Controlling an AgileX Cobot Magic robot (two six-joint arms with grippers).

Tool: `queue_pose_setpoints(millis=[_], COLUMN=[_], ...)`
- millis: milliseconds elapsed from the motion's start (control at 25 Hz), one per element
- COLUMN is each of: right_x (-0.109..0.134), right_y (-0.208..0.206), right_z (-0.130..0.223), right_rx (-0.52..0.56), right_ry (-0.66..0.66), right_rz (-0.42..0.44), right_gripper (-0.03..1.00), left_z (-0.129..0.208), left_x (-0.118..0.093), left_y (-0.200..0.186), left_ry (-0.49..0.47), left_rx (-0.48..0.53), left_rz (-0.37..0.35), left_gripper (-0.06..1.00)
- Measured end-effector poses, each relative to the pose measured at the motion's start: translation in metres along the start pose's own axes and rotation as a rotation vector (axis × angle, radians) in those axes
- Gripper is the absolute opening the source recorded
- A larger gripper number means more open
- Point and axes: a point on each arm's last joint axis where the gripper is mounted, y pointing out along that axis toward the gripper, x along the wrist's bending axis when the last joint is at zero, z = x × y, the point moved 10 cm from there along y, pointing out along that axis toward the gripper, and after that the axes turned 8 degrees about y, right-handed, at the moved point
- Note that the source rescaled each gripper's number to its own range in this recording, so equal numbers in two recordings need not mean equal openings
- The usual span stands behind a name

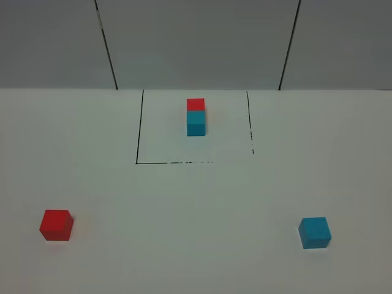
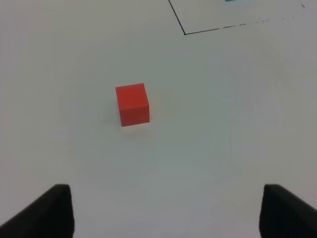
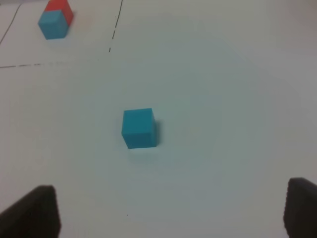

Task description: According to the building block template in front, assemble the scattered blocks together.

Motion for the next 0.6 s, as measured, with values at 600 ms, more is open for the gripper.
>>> queue_pose_setpoints(millis=[600], right_x=[0.0000], right_y=[0.0000], right_z=[0.0000], right_rx=[0.000], right_ry=[0.000], right_rz=[0.000], right_gripper=[0.80], left_z=[0.0000], left_x=[0.0000], left_y=[0.0000], left_ry=[0.000], left_rx=[0.000], left_rz=[0.000], left_gripper=[0.62])
